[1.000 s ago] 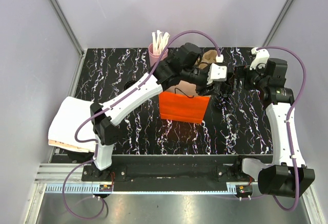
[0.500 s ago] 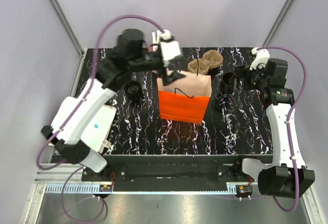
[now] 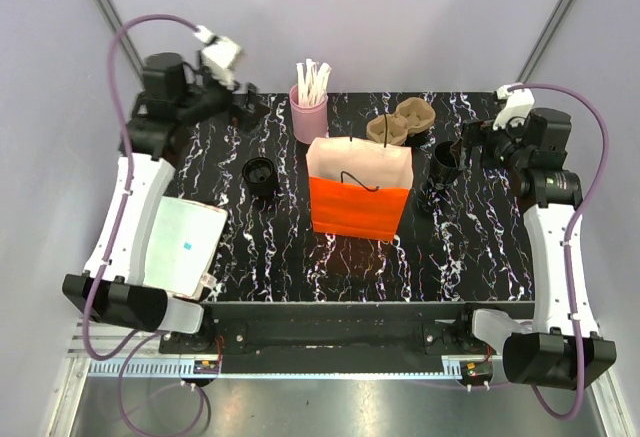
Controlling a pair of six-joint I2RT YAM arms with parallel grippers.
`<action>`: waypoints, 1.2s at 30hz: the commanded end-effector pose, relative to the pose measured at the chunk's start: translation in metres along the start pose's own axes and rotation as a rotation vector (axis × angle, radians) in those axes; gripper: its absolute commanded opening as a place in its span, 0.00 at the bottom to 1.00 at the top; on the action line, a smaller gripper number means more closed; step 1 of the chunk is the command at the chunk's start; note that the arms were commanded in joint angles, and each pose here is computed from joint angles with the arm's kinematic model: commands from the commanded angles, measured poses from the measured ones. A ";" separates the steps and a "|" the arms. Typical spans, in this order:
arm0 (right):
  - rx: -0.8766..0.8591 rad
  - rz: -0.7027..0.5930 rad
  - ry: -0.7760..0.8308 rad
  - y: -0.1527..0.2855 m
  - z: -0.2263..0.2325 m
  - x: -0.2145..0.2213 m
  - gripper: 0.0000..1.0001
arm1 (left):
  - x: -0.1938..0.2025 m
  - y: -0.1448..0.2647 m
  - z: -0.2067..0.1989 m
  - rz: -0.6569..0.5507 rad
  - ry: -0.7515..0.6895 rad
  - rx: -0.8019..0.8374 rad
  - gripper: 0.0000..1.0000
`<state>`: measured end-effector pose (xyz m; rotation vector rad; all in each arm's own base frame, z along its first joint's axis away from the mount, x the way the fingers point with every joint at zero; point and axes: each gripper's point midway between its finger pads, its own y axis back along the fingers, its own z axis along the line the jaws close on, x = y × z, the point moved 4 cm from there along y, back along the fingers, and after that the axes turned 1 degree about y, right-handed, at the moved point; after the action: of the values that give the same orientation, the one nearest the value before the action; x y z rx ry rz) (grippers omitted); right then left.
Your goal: Pack the takeout coffee
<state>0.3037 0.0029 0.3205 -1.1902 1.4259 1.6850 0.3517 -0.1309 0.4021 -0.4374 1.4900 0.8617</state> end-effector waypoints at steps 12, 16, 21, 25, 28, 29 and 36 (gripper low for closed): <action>0.038 -0.327 0.124 0.071 0.012 -0.091 1.00 | 0.076 0.096 0.099 -0.077 0.366 -0.293 0.99; 0.016 -0.372 0.114 0.090 0.021 -0.107 1.00 | 0.054 0.125 0.073 -0.165 0.251 -0.374 0.99; 0.031 -0.407 0.107 0.109 0.025 -0.118 1.00 | 0.029 0.150 0.053 -0.197 0.201 -0.420 0.99; 0.044 -0.437 0.104 0.128 0.029 -0.126 1.00 | 0.011 0.163 0.047 -0.211 0.158 -0.458 0.99; 0.028 -0.465 0.099 0.142 0.036 -0.133 1.00 | -0.008 0.173 0.039 -0.236 0.134 -0.459 0.99; 0.021 -0.474 0.100 0.145 0.038 -0.135 1.00 | -0.016 0.178 0.035 -0.247 0.123 -0.460 0.99; 0.021 -0.498 0.093 0.161 0.044 -0.137 1.00 | -0.017 0.186 0.024 -0.259 0.157 -0.480 0.99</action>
<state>0.2181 0.0192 0.5022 -1.4791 1.1085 1.2899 0.2476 0.0020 0.4587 -1.0018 1.3453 0.9835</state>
